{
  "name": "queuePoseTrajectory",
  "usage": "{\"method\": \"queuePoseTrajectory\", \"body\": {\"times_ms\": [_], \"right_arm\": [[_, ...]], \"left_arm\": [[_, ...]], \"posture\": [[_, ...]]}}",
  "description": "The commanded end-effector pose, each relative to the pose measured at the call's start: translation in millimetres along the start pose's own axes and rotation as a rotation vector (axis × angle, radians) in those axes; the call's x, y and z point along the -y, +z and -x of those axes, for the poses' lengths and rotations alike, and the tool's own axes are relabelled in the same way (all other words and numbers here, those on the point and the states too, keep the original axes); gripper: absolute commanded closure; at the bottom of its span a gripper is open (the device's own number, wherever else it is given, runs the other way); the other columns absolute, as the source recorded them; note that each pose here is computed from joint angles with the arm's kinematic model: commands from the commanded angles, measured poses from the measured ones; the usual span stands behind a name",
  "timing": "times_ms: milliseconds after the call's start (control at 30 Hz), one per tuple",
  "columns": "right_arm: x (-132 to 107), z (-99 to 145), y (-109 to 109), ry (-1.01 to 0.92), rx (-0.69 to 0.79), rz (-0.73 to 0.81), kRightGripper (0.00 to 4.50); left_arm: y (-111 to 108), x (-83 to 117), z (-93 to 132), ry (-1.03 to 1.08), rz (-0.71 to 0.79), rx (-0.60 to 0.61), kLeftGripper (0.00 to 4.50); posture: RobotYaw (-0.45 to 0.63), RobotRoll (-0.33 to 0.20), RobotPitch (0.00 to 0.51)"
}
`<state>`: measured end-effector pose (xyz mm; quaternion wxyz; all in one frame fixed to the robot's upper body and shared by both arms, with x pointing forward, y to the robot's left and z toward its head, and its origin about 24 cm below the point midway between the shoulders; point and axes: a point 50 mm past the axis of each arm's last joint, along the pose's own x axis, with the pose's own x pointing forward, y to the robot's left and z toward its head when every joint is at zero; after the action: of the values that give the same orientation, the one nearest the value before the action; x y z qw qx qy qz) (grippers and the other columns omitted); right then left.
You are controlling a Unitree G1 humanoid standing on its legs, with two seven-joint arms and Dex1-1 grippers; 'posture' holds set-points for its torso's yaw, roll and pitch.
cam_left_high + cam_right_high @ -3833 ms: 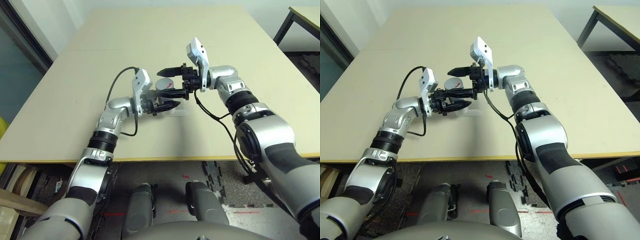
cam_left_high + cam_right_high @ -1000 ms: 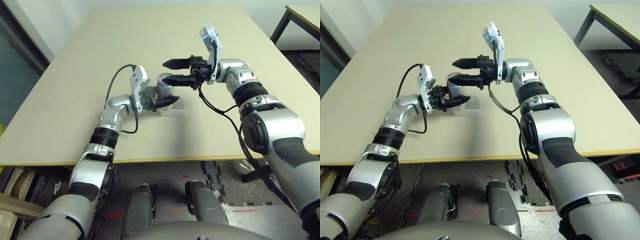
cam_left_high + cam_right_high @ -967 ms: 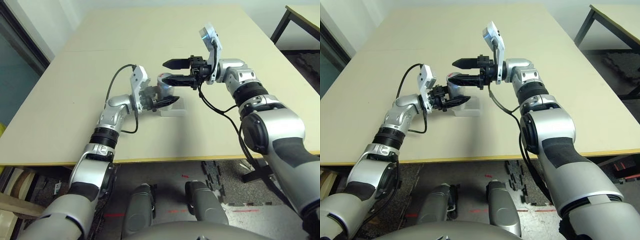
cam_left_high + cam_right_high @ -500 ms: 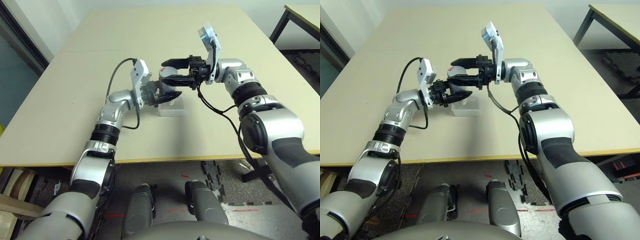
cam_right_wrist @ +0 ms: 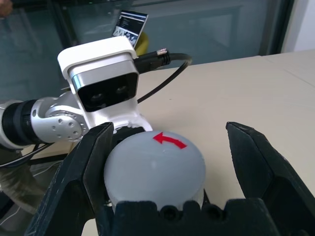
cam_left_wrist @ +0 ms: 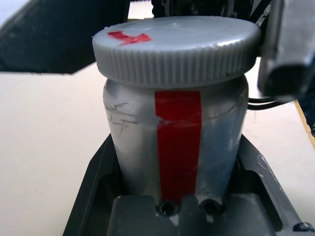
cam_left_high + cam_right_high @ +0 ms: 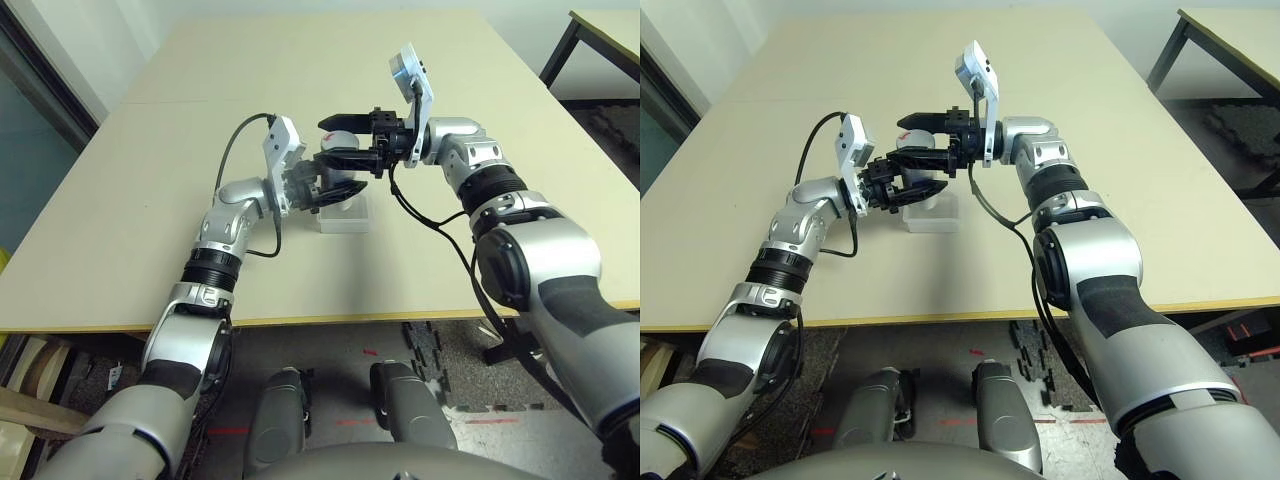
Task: Pour the medicine from the bottle into the box.
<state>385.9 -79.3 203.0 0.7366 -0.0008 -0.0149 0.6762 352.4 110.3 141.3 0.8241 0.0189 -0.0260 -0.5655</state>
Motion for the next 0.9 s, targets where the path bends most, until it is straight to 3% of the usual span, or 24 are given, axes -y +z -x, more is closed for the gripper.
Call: {"method": "queuePoseTrajectory", "body": {"times_ms": [33, 667, 900], "right_arm": [[1, 2, 0, -0.02, -0.009, 0.006, 0.0], [8, 51, -7, -0.132, -0.061, -0.019, 0.0], [1, 63, -5, 0.007, -0.062, -0.103, 0.0]], "left_arm": [[1, 3, 0, -0.007, 0.001, 0.012, 1.85], [3, -2, 3, 0.015, -0.004, 0.009, 1.85], [3, -5, 5, 0.033, 0.001, 0.015, 1.85]], "posture": [[-0.15, 0.0, 0.097], [-0.15, 0.0, 0.095], [-0.15, 0.0, 0.093]]}}
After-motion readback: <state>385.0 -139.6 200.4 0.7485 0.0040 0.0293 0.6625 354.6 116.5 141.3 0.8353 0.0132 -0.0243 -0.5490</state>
